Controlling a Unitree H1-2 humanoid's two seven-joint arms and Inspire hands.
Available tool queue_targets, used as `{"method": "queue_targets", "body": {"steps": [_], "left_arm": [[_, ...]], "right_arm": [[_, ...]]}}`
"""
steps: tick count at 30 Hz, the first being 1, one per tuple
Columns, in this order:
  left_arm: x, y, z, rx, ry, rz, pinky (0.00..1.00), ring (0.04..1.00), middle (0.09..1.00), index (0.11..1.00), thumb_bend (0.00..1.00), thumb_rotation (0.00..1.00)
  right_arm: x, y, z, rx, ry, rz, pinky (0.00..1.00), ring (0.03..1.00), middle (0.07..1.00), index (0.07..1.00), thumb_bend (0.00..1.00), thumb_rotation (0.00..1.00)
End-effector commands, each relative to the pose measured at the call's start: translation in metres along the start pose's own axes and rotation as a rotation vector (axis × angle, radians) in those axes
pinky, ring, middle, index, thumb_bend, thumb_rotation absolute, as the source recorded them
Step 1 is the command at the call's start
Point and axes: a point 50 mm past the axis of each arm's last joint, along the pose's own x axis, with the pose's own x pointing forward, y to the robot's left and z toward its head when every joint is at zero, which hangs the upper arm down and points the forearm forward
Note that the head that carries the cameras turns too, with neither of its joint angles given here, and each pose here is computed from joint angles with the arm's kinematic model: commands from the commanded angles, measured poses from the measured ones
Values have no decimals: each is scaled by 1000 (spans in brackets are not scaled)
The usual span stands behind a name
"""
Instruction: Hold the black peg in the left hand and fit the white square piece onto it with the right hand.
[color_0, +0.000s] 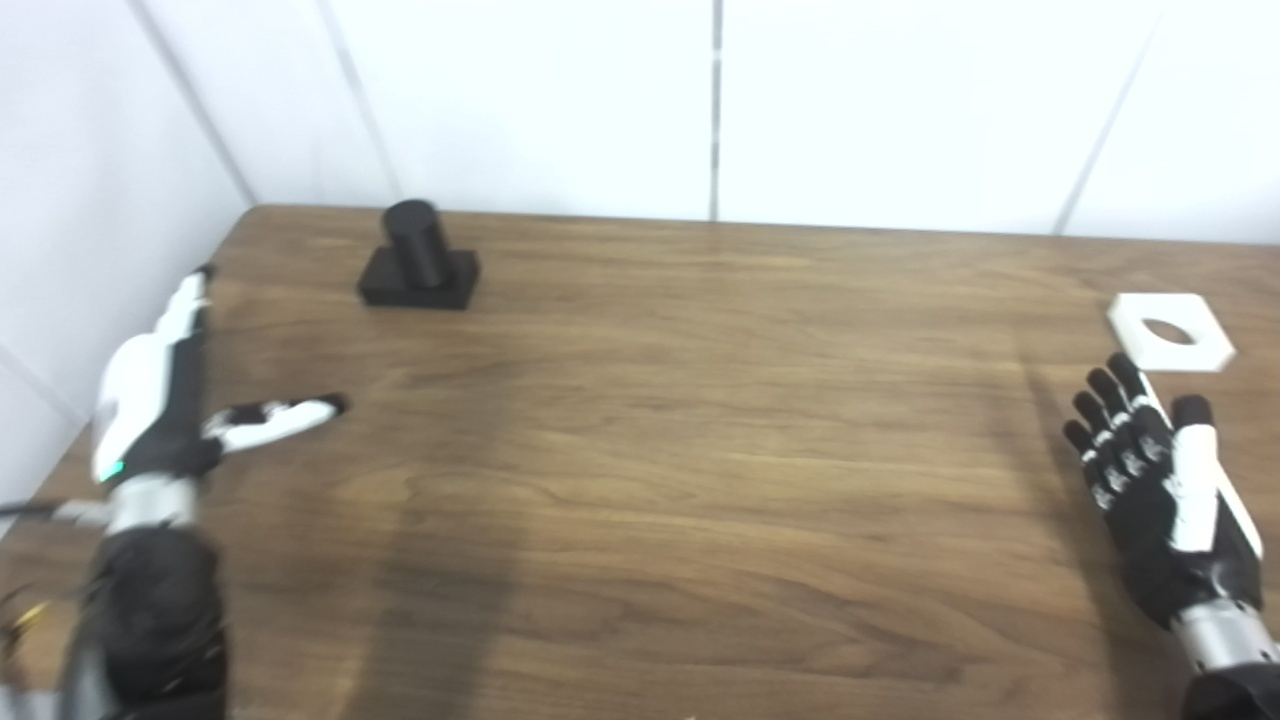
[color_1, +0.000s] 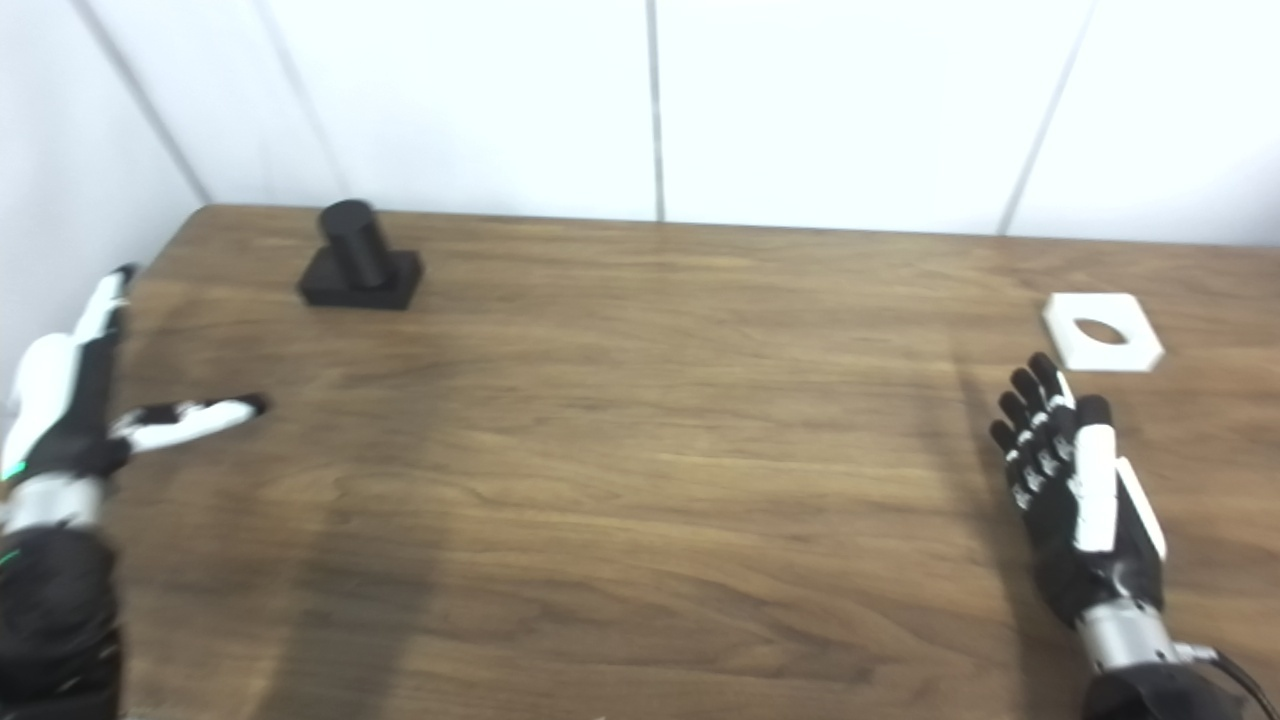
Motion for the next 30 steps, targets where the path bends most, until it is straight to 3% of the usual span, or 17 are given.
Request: {"method": "queue_targets", "body": {"steps": [1,10,14,24,30], "left_arm": [[14,15,10,58,-26,62,933,1000,1000,999,1000,134],[49,14,8,151,4,36,995,1000,1000,980,1000,136],[65,13,14,178,-3,10,998,1000,1000,968,1000,157],[88,9,33,215,-36,-23,1000,1000,1000,957,989,104],[110,14,40,247,-45,-59,1000,1000,1000,968,977,146]], "right_arm": [[5,-4,15,-11,-76,17,1000,1000,1000,1000,591,1000],[8,-6,21,-46,-76,32,1000,1000,1000,1000,601,1000],[8,-4,24,-43,-75,41,1000,1000,1000,1000,601,1000],[6,-3,27,-64,-71,48,1000,1000,1000,1000,600,1000],[4,-4,24,-62,-67,52,1000,1000,1000,1000,594,1000]]}}
